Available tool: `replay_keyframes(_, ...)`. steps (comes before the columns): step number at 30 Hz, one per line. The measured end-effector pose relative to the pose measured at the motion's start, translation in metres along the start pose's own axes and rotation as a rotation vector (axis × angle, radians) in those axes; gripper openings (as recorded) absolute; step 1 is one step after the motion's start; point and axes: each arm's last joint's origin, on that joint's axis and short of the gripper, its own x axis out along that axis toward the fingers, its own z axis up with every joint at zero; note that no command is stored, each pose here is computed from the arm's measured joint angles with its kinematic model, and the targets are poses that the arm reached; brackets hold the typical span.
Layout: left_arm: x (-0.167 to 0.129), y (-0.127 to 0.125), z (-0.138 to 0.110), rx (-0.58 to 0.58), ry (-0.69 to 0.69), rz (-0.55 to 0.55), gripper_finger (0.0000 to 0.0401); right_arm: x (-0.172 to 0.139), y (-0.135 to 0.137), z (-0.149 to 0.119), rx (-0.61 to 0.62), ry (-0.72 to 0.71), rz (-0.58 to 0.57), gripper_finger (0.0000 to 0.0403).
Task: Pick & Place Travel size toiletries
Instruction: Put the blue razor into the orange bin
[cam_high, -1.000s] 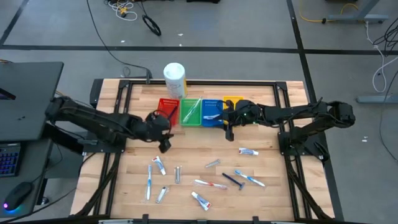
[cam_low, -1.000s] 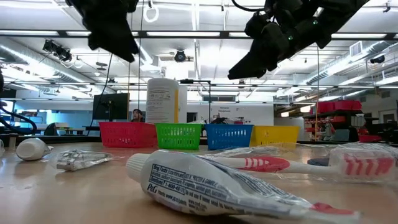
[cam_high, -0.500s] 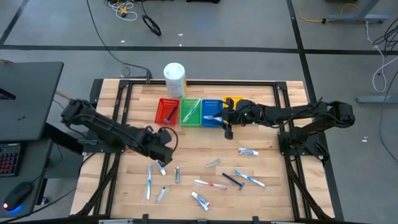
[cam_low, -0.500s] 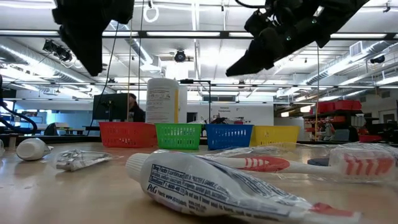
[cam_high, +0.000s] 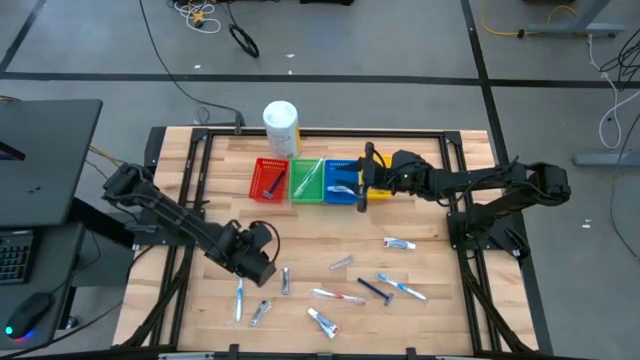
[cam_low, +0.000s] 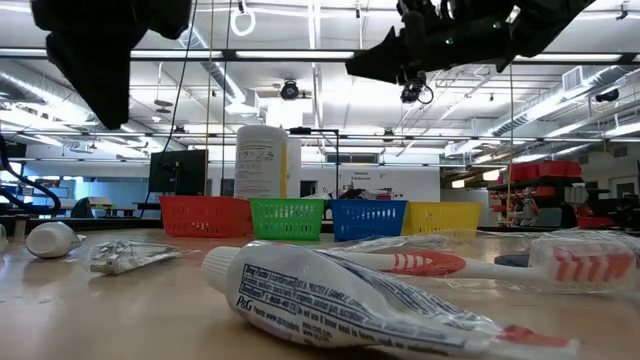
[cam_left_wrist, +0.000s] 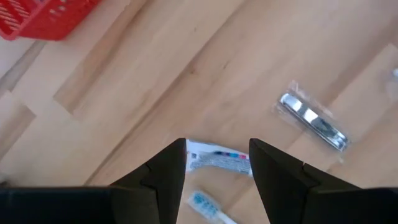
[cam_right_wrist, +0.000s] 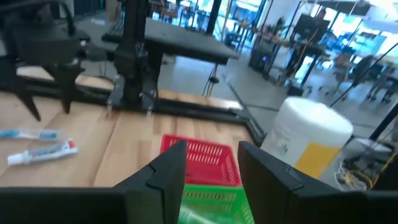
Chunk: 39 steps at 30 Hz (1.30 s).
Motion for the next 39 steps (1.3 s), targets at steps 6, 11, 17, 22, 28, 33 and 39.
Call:
replay_keyframes(6, -0.002, -0.002, -0.006, -0.05, -0.006, -0.006, 0.0185, 0.0, -0.003, 0.003, -0.064, -0.034, -0.018, 0.0154)
replay_keyframes(11, -0.002, -0.002, -0.004, -0.111, -0.002, -0.008, 0.0185, 0.0, -0.009, 0.0, -0.09, -0.009, -0.033, 0.0154)
replay_keyframes(17, 0.001, 0.002, 0.005, -0.086, -0.044, 0.016, 0.0185, -0.001, -0.016, -0.011, -0.069, 0.074, -0.028, 0.0154)
replay_keyframes(22, 0.005, 0.005, 0.018, -0.055, -0.119, 0.035, 0.0185, -0.002, -0.009, -0.014, 0.005, 0.088, 0.117, 0.0154)
replay_keyframes(28, 0.007, 0.001, 0.037, 0.088, -0.297, 0.04, 0.0185, -0.004, 0.037, -0.01, 0.094, 0.243, 0.304, 0.0154)
replay_keyframes(33, 0.006, -0.008, 0.052, 0.242, -0.411, -0.001, 0.0185, -0.025, 0.093, -0.019, 0.144, 0.575, 0.295, 0.0154)
replay_keyframes(39, 0.001, -0.02, 0.068, 0.418, -0.533, -0.081, 0.0185, -0.052, 0.14, -0.026, 0.372, 0.791, 0.37, 0.0154)
